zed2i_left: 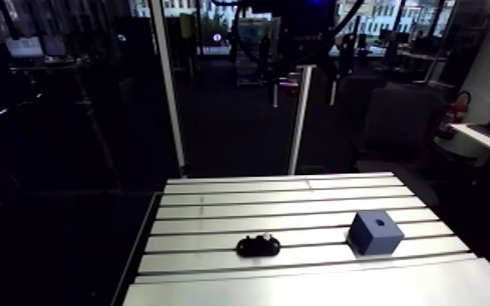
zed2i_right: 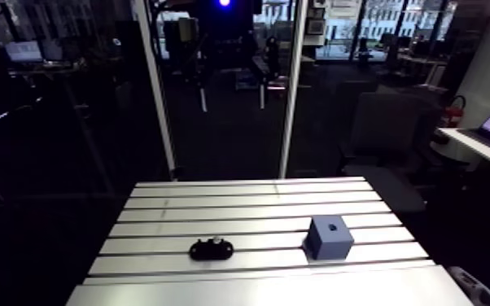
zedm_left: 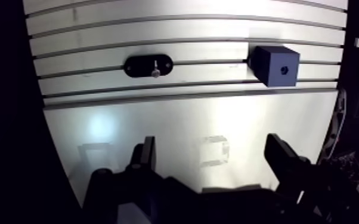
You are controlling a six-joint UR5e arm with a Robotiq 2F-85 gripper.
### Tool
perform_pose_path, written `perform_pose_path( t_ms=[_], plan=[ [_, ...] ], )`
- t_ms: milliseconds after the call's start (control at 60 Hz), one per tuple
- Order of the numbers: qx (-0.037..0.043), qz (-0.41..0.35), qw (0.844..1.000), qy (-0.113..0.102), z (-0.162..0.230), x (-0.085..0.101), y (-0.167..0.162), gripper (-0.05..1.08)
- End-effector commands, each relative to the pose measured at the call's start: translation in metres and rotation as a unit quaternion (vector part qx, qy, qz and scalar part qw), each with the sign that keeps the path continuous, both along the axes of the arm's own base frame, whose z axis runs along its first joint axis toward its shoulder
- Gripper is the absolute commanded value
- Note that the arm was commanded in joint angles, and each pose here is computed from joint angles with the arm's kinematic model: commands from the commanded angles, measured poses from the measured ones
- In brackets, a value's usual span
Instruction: Pick up the M10 bolt and insert it into the hex recess until seated.
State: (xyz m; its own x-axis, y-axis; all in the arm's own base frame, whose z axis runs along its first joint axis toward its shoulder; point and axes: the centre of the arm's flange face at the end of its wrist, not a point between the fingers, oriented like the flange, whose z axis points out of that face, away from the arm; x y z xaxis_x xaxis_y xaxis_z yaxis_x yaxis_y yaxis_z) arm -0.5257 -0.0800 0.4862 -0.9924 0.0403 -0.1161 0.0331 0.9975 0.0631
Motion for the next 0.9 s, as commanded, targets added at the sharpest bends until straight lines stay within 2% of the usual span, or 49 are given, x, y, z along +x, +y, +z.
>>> perform_pose_path(
  t_ms=[17,300,600,733,900],
  plan=[
    [0.0003,0.001,1.0,0.001,0.001,0.0,-0.001,0.01],
    [0.0016,0.002,1.0,-0.001,0.0,0.0,0.0,0.01],
    [-0.0022,0.002,1.0,-0.002,-0.003,-0.001,-0.002,0.01],
    [0.0,0.007,1.0,-0.005,-0.008,0.001,-0.008,0.01],
    [0.001,0.008,1.0,0.006,-0.02,0.0,-0.011,0.01]
  ],
)
